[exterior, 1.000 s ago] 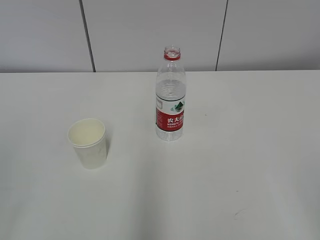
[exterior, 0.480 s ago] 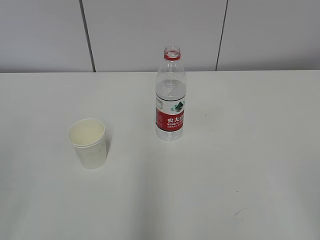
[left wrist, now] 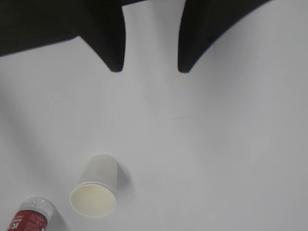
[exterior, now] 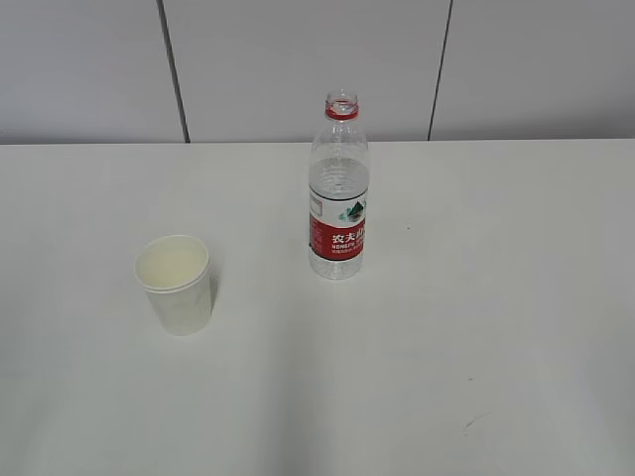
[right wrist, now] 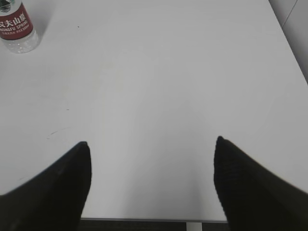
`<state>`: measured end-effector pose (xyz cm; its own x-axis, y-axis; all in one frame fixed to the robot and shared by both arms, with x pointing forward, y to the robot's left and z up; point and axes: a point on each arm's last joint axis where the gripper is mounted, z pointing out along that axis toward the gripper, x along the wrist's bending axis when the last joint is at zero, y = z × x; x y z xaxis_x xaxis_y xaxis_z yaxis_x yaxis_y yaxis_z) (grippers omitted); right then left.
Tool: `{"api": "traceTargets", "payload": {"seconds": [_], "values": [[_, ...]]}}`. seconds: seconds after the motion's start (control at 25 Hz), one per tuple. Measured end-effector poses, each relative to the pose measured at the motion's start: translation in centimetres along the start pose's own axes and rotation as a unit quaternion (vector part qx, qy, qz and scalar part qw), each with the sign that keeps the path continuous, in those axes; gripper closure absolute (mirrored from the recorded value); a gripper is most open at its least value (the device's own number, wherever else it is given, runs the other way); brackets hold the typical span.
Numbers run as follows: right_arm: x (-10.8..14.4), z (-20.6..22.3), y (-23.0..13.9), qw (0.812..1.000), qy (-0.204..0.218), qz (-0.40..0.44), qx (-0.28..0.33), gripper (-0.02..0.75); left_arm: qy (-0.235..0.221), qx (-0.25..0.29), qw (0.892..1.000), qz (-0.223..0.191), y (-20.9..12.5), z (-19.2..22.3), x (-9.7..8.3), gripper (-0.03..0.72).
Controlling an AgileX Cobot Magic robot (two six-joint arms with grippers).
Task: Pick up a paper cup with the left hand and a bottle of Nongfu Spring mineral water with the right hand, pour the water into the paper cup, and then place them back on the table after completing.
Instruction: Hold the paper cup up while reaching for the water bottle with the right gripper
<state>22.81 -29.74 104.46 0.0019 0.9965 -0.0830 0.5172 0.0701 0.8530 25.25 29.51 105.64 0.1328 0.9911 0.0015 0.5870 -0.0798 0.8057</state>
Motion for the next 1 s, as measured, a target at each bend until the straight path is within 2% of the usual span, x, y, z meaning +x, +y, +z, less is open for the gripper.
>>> {"api": "traceTargets", "payload": {"seconds": [1.0], "values": [[0.00, 0.00, 0.00, 1.000, 0.000, 0.000, 0.000, 0.152, 0.000, 0.000, 1.000, 0.000, 0.00, 0.00, 0.00, 0.448]]}}
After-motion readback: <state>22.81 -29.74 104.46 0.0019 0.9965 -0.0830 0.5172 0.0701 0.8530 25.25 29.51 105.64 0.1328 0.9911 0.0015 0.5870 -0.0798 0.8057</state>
